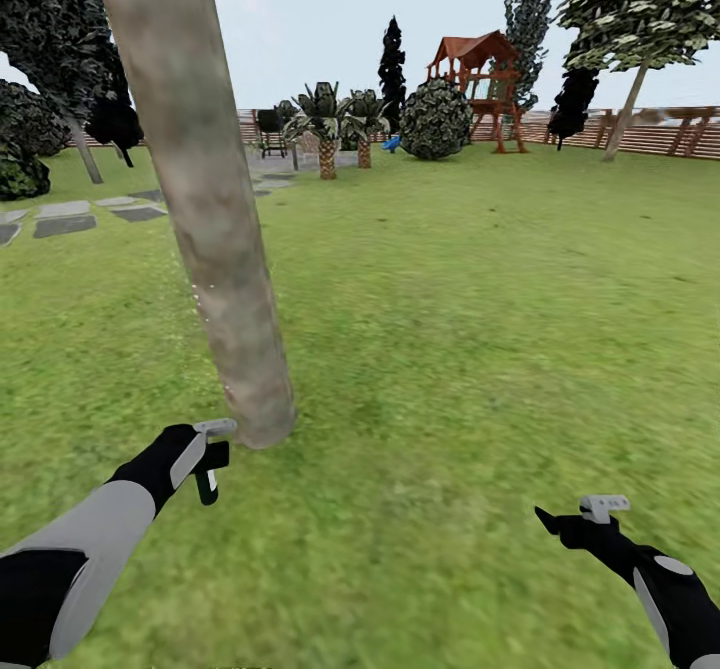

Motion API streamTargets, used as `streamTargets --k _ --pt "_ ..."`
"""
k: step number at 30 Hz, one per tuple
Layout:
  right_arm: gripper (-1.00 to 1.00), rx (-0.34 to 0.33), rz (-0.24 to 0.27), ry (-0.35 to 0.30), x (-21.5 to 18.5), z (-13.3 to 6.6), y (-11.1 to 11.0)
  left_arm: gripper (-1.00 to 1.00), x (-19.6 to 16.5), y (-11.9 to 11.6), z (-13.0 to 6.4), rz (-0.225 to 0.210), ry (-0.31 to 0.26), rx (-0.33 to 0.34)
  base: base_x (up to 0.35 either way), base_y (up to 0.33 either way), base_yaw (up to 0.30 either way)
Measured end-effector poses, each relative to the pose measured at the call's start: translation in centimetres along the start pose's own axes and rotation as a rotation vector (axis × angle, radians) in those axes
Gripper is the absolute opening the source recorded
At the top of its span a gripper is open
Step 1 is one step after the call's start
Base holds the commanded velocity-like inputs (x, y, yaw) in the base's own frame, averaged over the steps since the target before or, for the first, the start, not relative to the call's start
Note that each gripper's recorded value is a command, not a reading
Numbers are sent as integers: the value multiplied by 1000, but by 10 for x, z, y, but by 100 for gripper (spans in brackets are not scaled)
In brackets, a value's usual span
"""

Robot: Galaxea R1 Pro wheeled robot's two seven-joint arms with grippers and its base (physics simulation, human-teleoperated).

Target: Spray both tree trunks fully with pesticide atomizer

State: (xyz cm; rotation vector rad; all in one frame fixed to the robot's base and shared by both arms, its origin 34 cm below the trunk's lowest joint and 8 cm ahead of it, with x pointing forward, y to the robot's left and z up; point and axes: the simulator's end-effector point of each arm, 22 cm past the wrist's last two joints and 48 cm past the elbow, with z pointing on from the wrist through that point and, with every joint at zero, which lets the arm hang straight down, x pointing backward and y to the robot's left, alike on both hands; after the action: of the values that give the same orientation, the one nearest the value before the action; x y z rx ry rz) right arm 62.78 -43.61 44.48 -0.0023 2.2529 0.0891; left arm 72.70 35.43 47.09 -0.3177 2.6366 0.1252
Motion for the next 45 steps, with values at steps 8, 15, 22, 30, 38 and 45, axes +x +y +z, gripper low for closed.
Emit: streamTargets --k 8,15,22,30,38,45 --pt "100 0 0 0 0 0 0 -100 0 0 0 0 0 0 0 -276 264" --pt "100 1 -2 0 0 0 0 -100 0 0 0 0 0 0 0 -276 31" --pt "100 29 -5 0 -2 -2 -11 -100 7 -23 1 -2 12 33 0 -238 0" --pt "100 33 -9 0 -2 -3 -14 -100 30 -32 3 27 65 52 -74 -16 -62" --pt "100 35 -9 -1 -3 -3 -16 -100 18 44 -3 10 118 -32 -69 0 -41" --pt "100 36 -8 -1 -3 -4 -16 -100 -86 72 -62 -34 96 -44 -1 0 0"
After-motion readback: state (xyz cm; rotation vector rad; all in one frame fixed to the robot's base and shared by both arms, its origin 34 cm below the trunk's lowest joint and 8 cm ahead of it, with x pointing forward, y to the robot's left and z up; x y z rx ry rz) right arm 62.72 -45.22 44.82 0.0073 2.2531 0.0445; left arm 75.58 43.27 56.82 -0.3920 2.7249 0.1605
